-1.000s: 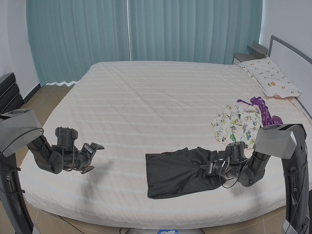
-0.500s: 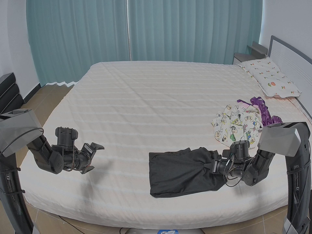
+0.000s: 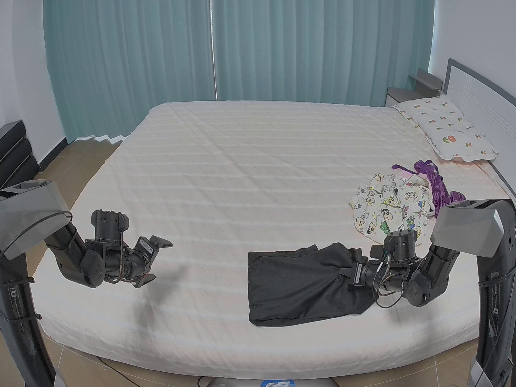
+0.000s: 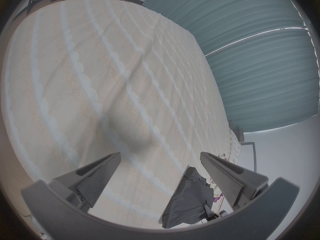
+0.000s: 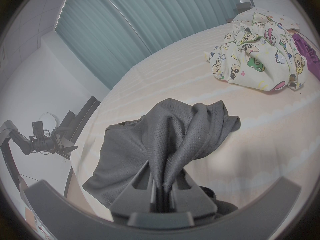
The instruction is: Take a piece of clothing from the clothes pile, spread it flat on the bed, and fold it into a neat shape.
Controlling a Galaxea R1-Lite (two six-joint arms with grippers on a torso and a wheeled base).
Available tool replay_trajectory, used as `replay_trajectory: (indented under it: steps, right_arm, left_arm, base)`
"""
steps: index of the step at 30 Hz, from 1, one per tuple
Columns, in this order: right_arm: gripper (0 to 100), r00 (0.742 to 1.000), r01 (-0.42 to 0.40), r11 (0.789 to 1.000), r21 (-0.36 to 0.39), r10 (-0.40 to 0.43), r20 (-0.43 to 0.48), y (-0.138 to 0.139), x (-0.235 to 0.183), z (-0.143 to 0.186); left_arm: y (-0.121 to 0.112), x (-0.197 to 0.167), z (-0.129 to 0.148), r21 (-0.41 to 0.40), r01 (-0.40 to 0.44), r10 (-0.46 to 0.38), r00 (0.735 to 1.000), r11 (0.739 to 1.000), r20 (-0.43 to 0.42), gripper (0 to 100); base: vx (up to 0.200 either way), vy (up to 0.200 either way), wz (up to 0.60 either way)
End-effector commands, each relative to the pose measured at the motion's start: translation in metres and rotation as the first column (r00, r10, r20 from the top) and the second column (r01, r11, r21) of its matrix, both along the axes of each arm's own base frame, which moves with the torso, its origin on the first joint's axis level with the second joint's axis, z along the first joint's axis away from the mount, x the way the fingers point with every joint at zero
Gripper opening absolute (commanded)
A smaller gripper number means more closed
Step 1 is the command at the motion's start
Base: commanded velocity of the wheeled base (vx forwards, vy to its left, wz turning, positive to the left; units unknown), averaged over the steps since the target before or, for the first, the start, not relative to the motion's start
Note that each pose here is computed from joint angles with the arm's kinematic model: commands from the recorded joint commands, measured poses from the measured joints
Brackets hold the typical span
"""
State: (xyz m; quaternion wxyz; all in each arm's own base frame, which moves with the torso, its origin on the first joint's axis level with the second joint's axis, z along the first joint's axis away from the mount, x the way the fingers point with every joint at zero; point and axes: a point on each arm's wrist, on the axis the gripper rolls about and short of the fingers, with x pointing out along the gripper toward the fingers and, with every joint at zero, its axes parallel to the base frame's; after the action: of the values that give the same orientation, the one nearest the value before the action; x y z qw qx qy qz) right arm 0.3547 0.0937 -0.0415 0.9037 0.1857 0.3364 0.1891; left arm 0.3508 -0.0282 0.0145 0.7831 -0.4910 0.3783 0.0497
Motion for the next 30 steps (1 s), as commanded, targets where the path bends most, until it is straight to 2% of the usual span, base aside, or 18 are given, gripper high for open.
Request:
replay_trajectory:
  steps: [1,7,16,30]
  right_arm:
    - [0,1.000,0.000,1.000,0.000,0.000,0.002,0.000,0.000,0.001]
    - [0,1.000,-0.002,1.000,0.000,0.002,0.001,0.000,-0.001,0.001]
    - [0,1.000,0.001,1.000,0.001,-0.001,0.005,-0.001,-0.002,0.001]
    - [0,1.000,0.029,1.000,0.002,-0.029,0.013,-0.010,0.001,0.002]
  left_arm:
    - [0.000,0.000,0.000,0.000,0.000,0.000,1.000,1.000,-0.001,100]
    - [0.000,0.000,0.000,-0.001,-0.001,0.001,1.000,1.000,0.000,100]
    - [0.000,0.000,0.000,-0.001,-0.001,0.001,1.000,1.000,0.000,100]
    - [0.000,0.000,0.000,0.000,0.000,0.000,1.000,1.000,0.001,100]
  base:
    - [0.000,0.000,0.00]
    - [0.000,0.000,0.00]
    - [-0.200,0.000,0.00]
    - [0.000,0.000,0.00]
